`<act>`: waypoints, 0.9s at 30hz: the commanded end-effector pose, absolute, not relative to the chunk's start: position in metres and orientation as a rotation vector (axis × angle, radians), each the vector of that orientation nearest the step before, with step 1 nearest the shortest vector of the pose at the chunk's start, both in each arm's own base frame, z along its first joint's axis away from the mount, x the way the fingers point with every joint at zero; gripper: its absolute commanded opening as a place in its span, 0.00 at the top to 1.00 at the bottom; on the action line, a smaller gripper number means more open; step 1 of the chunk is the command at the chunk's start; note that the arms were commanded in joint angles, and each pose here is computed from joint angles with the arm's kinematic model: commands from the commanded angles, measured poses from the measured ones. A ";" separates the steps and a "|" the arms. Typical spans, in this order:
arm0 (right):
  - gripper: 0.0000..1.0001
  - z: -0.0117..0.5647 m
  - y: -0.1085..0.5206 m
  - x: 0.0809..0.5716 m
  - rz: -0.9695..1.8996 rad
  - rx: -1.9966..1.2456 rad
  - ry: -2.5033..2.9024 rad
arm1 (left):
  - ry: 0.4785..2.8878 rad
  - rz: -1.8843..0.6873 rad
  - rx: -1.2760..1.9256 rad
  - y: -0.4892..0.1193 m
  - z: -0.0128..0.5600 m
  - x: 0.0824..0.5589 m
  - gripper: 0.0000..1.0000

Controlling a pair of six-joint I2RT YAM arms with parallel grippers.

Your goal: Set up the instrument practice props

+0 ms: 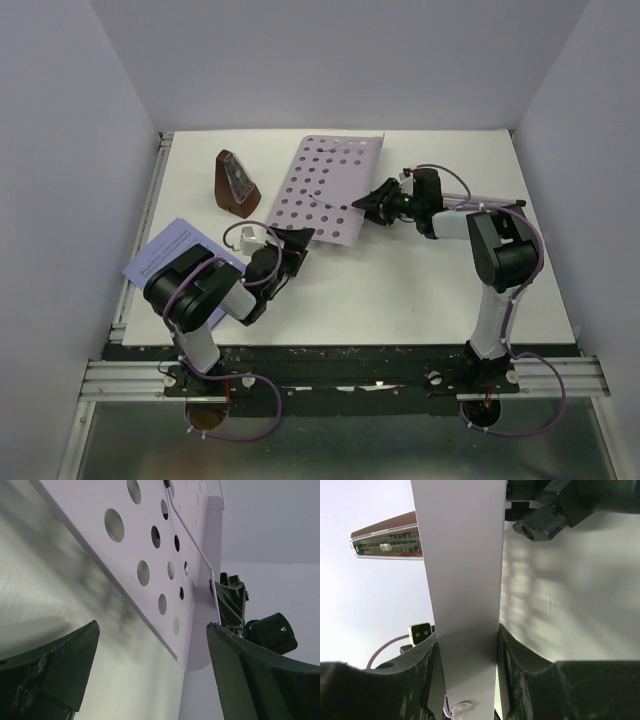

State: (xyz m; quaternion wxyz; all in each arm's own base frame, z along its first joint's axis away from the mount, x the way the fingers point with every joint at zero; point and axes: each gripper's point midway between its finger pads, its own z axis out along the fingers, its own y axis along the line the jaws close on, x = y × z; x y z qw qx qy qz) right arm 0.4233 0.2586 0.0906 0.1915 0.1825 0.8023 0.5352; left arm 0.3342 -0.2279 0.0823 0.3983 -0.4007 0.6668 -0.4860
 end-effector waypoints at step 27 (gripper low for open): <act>0.43 0.134 0.261 0.366 1.674 0.291 2.299 | 1.554 -1.379 -0.899 -0.233 0.128 0.373 0.80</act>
